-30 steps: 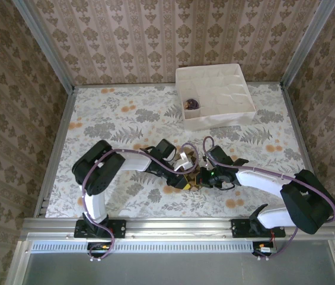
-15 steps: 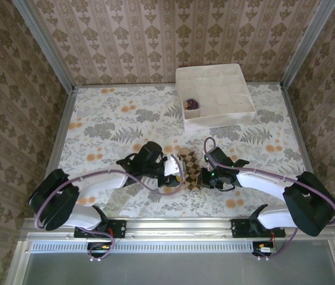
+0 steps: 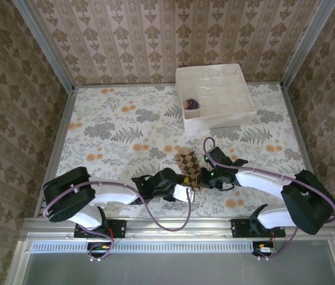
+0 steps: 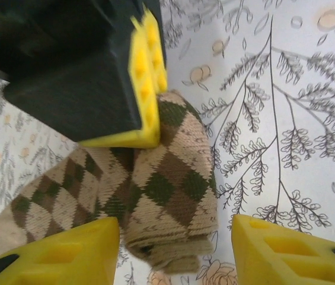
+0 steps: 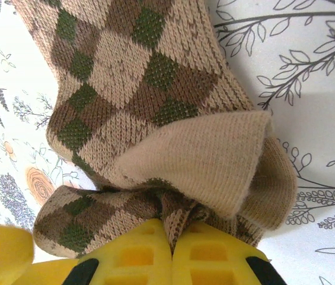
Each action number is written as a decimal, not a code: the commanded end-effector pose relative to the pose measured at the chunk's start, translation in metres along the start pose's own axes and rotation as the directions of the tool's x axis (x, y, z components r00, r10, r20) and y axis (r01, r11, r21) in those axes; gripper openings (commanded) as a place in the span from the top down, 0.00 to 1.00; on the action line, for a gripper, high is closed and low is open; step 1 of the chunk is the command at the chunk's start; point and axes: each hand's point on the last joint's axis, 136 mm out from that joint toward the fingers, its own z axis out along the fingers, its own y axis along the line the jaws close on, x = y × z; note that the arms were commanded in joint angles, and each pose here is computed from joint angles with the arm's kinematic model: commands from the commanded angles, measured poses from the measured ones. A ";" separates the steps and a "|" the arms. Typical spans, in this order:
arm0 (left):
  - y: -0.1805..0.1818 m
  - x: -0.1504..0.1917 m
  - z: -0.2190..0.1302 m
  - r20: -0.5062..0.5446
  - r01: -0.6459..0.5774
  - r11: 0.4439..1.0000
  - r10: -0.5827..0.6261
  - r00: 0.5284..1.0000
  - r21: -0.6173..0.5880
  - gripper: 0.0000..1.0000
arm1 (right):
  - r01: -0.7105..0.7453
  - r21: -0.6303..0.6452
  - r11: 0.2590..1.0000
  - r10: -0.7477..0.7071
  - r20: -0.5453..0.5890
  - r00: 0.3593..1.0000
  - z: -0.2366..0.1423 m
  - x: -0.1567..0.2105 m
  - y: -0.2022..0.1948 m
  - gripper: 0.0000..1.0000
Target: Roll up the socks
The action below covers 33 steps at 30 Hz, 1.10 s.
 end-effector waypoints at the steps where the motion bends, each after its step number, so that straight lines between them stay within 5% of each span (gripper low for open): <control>1: 0.016 -0.006 0.009 -0.004 -0.031 0.996 0.031 1.000 -0.081 0.50 | -0.046 0.129 0.991 0.051 -0.040 0.998 0.006 0.013 -0.032 1.00; 10: 0.007 0.020 0.034 -0.109 -0.004 0.998 -0.004 0.994 -0.070 0.57 | -0.047 0.126 0.991 0.053 -0.041 0.998 0.005 0.014 -0.032 1.00; 18: -0.007 0.036 0.042 -0.195 0.056 0.998 -0.056 0.979 -0.004 0.99 | -0.018 0.119 0.993 0.019 -0.008 1.000 0.000 0.008 -0.030 1.00; 24: -0.015 0.033 0.037 -0.185 0.161 0.983 -0.143 0.972 0.088 1.00 | 0.000 0.095 0.995 -0.004 0.040 0.999 -0.008 0.002 -0.024 0.85; 33: -0.025 0.026 0.026 -0.186 0.387 0.878 -0.346 0.920 0.282 1.00 | 0.039 0.067 0.997 -0.046 0.102 0.994 -0.027 -0.005 -0.015 0.62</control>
